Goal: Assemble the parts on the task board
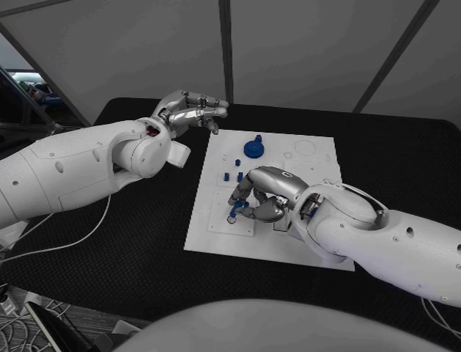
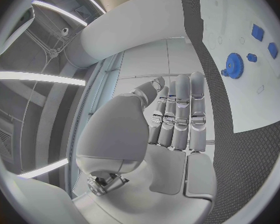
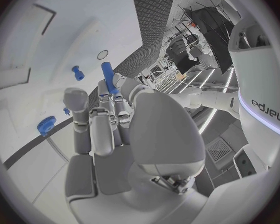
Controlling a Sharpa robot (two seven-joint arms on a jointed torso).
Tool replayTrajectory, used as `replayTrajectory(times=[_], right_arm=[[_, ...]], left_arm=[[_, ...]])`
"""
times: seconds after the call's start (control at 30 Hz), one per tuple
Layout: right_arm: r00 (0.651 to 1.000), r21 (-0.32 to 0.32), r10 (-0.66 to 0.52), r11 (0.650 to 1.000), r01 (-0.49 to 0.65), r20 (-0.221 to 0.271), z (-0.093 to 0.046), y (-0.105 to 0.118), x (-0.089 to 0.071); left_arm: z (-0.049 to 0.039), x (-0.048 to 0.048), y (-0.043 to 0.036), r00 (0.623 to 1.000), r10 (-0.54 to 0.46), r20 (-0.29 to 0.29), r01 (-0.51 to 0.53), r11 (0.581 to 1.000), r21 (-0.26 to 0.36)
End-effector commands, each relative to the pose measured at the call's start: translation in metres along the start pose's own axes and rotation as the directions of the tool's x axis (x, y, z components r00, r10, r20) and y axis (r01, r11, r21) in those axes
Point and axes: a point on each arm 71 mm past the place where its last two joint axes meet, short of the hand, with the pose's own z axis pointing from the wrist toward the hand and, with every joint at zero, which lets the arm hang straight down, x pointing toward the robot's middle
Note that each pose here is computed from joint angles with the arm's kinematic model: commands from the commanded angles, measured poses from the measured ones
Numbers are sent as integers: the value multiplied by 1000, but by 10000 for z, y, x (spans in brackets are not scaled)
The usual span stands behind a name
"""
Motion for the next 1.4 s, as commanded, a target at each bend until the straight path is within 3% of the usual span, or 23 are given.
replayTrajectory(times=[0.03,0.33,1.07,1.4], right_arm=[[1000,-18,-16,1000,15,-21,14,16,25],[998,-20,-45,999,44,-44,31,13,98],[982,-22,-188,982,187,-35,84,31,138],[975,-50,-206,978,203,-80,70,89,269]], left_arm=[[8,17,-12,1000,-7,-13,7,1000,3],[13,22,-10,1000,-7,-15,7,1000,3],[12,24,-10,1000,-7,-15,8,1000,2],[15,29,-10,1000,-8,-16,8,1000,2]])
